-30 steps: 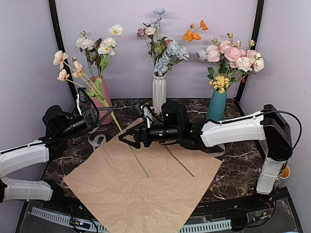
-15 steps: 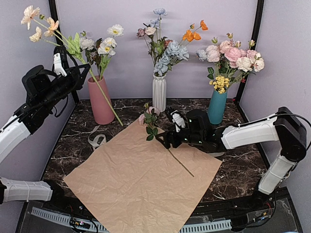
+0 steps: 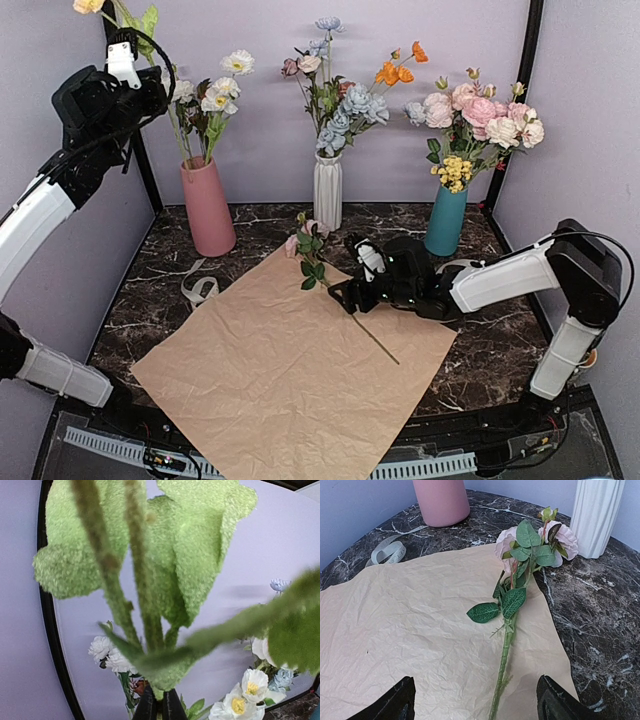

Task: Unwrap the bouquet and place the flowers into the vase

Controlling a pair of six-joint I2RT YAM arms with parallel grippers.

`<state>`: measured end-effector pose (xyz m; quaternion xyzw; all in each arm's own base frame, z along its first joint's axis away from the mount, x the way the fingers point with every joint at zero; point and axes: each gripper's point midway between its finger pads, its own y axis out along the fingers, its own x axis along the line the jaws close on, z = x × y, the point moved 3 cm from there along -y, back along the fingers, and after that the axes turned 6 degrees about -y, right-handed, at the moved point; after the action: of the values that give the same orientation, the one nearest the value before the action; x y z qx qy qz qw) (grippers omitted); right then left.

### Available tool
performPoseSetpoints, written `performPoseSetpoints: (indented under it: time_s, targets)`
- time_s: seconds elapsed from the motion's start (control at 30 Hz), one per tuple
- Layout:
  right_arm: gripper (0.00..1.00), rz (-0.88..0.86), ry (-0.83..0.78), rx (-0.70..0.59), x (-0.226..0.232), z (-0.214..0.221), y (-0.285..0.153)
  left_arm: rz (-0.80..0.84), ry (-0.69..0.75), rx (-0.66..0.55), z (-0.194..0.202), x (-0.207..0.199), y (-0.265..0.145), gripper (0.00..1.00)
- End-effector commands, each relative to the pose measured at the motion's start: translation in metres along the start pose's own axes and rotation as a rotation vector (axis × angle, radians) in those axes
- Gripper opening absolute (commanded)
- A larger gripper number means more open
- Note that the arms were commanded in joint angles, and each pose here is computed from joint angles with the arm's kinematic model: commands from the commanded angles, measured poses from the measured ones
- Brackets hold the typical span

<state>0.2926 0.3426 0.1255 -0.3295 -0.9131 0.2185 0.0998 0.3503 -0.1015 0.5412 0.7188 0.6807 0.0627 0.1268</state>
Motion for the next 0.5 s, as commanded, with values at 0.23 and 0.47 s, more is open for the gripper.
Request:
performPoseSetpoints:
  time_s: [0.23,0.47]
  targets:
    - [0.82,0.006,0.015,-0.017,-0.005,-0.002,0.007,-0.064,0.035,-0.215,-0.075,0.005,0.016,0.0]
    - [0.82,0.005,0.018,0.0,-0.005,0.001,0.01,-0.039,0.017,-0.204,-0.071,-0.001,0.024,0.0]
